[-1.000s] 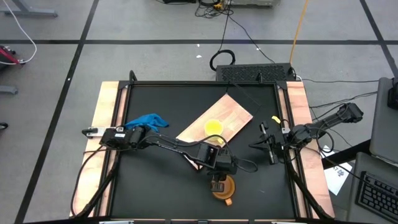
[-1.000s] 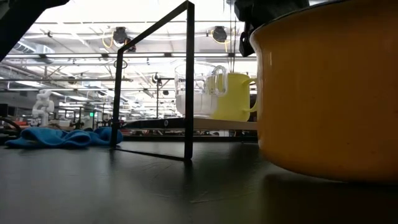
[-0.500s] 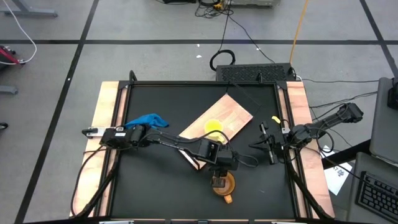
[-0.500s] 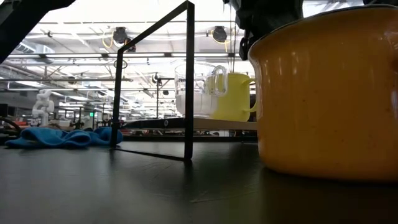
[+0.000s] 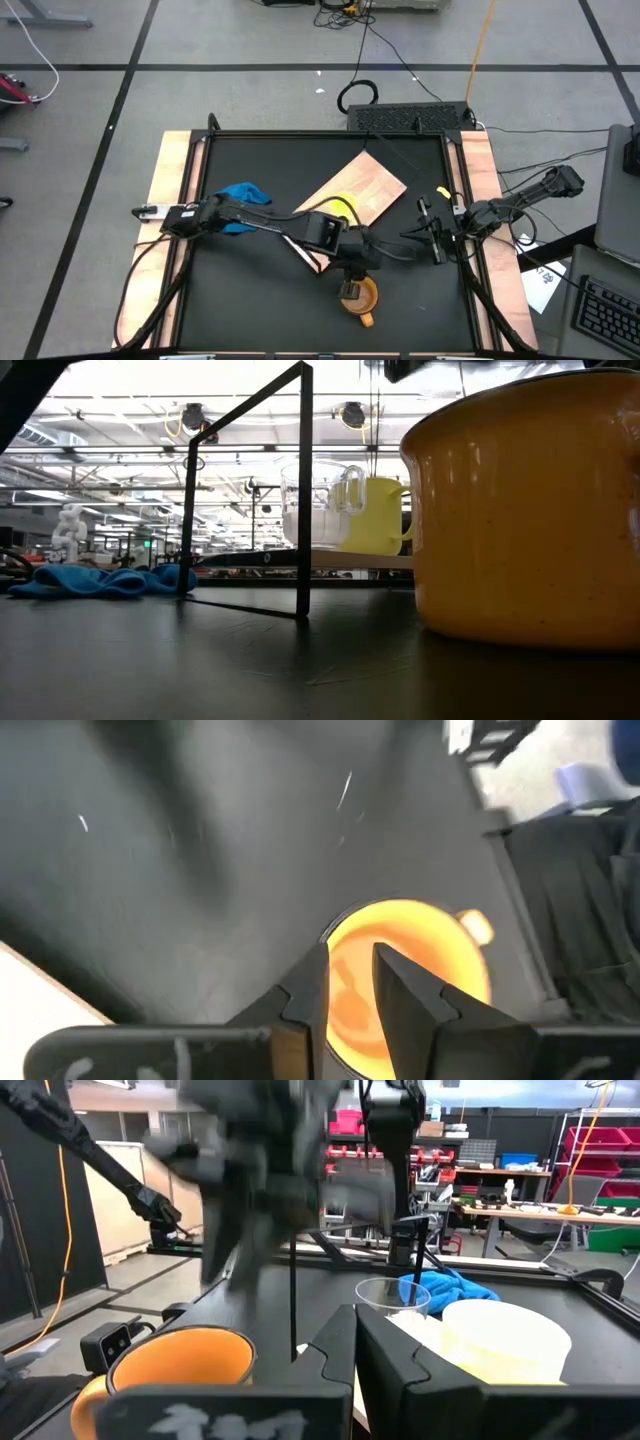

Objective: Stack small to large cups/mugs on shelf
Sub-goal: Put the orange mug on the shelf

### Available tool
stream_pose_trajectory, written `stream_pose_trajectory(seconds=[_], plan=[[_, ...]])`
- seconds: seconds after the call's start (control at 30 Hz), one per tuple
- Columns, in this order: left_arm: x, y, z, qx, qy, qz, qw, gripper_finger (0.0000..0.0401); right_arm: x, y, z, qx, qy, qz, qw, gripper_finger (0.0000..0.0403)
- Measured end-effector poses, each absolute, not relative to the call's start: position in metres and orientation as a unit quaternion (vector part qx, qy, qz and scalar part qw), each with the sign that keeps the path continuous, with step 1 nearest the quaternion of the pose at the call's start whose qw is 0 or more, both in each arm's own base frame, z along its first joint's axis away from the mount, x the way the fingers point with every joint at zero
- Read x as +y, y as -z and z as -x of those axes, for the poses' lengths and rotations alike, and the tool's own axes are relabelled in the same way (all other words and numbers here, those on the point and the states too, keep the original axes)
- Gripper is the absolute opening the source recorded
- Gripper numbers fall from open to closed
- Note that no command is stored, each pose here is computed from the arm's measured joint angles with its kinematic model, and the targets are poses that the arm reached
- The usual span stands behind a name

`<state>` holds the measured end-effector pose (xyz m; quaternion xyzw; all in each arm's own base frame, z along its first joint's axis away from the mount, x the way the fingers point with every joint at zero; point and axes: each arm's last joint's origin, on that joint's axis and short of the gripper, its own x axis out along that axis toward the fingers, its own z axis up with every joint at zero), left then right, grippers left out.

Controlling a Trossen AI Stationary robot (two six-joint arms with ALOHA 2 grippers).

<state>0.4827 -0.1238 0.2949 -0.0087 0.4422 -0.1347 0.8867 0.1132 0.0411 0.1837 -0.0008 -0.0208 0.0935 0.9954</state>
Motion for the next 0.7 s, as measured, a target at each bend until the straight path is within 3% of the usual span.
stream_pose_trajectory(seconds=[0.1,0.23,0.37,0.53,0.7], plan=[[-0.127,-0.325,-0.464,0.422,0.132,-0.043,0.896,0.0069,0.041,-0.184,-0.113,-0.022,-0.094,0.000,0.995,0.0000],[-0.130,-0.377,-0.427,0.380,0.082,-0.097,0.916,0.0011,0.041,-0.184,-0.113,-0.022,-0.095,0.000,0.995,0.0000],[-0.135,-0.413,-0.385,0.361,0.020,-0.162,0.918,0.0004,0.041,-0.184,-0.113,-0.023,-0.096,0.000,0.995,0.0000],[-0.129,-0.431,-0.343,0.356,-0.050,-0.171,0.917,0.0002,0.041,-0.183,-0.113,-0.019,-0.096,0.001,0.995,0.0000],[-0.115,-0.416,-0.310,0.352,-0.108,-0.151,0.918,0.0001,0.042,-0.183,-0.113,-0.019,-0.097,0.002,0.995,0.0000]])
